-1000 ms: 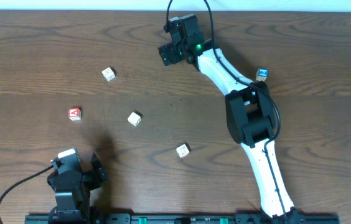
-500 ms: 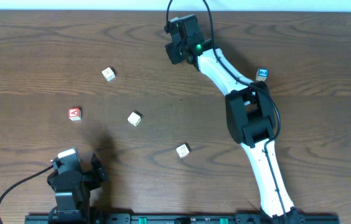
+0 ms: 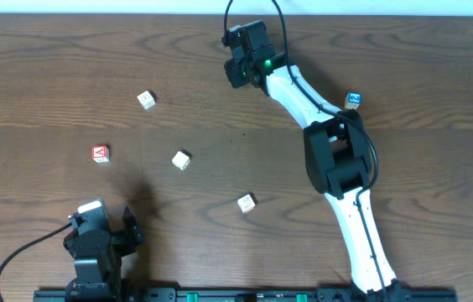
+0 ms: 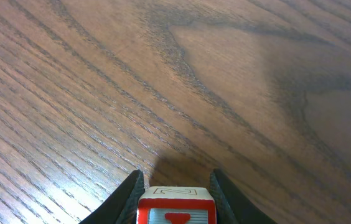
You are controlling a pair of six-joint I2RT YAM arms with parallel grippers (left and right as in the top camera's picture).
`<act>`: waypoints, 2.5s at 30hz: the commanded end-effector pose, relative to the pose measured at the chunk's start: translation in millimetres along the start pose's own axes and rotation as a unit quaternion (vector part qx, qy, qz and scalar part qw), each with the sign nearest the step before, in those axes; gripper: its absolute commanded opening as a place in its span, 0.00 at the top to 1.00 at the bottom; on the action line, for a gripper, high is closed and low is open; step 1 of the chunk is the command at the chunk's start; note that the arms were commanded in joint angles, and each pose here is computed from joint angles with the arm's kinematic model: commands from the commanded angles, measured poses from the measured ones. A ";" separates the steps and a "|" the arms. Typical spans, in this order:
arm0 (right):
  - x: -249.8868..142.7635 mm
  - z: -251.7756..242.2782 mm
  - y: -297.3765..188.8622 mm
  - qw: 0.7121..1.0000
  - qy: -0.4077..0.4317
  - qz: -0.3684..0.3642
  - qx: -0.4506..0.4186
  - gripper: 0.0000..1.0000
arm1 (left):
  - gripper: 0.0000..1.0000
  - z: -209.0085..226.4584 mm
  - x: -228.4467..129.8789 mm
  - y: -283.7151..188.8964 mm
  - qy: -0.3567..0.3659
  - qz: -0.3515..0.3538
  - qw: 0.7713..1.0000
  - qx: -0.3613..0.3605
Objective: Spell out Ai2
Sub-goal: 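Close the right gripper on the red 'I' block and lift, then carry the red 'I' block to table center and release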
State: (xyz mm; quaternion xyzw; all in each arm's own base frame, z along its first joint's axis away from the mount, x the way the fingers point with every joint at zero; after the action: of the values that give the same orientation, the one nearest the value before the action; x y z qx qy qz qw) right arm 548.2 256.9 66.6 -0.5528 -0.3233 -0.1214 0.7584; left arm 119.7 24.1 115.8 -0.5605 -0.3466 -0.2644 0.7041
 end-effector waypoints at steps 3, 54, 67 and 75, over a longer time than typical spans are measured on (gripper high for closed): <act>4.9 1.9 -3.1 1.000 0.000 -0.003 -0.002 0.70 | 0.05 -0.4 -13.8 4.9 0.013 0.030 0.999 0.003; -131.1 59.9 -129.5 0.967 0.230 0.023 -0.110 0.99 | 0.05 -0.4 -13.8 4.9 0.013 0.030 0.999 0.003; -130.2 51.8 -122.0 0.950 0.271 -0.021 -0.156 0.99 | 0.05 -0.4 -13.8 4.9 0.013 0.030 0.999 0.003; -135.9 60.4 -112.0 0.949 0.267 -0.034 -0.163 0.99 | 0.05 -0.4 -13.8 4.9 0.013 0.030 0.999 0.003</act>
State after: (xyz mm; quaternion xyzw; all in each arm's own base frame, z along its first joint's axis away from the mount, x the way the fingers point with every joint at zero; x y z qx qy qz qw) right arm 365.7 243.9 82.0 -0.5989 -0.1011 -0.3299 0.7226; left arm 119.8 24.1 115.8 -0.5604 -0.3466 -0.2646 0.7041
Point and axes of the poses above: each gripper's point midway between its finger pads, its own y axis out along the fingers, its own z axis along the line the jaws close on, x = y × z, the point moved 7 cm from there along -y, back along the fingers, and after that the axes turned 12 degrees about y, right-handed, at the moved point
